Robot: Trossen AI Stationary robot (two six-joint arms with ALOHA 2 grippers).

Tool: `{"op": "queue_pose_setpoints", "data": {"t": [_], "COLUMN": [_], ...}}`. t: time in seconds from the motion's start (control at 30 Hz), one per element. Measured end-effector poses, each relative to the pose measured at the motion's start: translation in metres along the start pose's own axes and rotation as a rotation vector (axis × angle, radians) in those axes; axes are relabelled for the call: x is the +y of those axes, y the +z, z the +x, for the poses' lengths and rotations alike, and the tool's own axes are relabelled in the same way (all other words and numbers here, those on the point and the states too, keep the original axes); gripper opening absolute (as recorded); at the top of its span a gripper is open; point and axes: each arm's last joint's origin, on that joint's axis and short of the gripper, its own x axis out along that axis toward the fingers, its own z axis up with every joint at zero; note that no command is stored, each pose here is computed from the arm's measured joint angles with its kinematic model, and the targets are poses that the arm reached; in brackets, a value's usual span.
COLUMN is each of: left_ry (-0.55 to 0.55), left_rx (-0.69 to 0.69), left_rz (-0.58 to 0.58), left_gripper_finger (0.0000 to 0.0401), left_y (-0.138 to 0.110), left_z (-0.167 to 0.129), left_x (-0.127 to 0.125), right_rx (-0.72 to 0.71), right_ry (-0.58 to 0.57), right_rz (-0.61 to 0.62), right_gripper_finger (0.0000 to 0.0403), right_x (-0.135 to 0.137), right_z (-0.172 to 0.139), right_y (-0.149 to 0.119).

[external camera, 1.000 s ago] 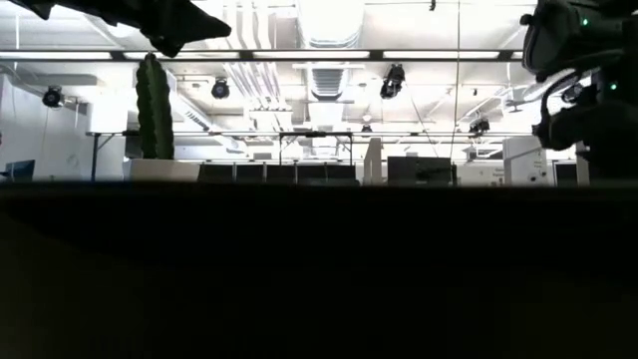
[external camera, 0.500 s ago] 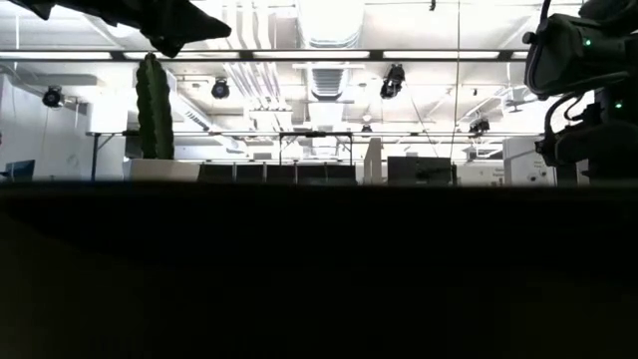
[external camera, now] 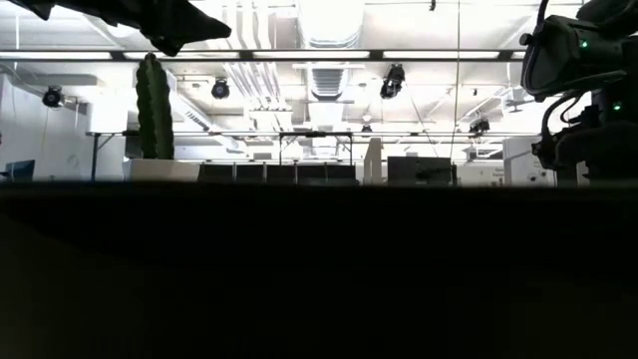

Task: Pick & Place Mini shaped plates
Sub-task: Put the black square plate on the shelf

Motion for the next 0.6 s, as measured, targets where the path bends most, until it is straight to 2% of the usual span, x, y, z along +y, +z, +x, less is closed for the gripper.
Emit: {"op": "queue_pose_setpoints", "data": {"t": [0.33,0.6], "left_ry": [0.000,0.000], "left_rx": [0.003,0.003], "left_rz": [0.001,0.001], "left_gripper_finger": [0.0000,0.0000], "left_y": [0.000,0.000], "left_z": [0.000,0.000], "left_x": [0.000,0.000], "right_rx": [-0.053,-0.128], "right_ry": [0.142,0.164], "right_rz": [-0.016,-0.076], "right_gripper_finger": [0.0008,0.0008], "right_x": [0.018,0.033], "right_z": [-0.035,-0.077], "right_y": [0.005,0.012]}}
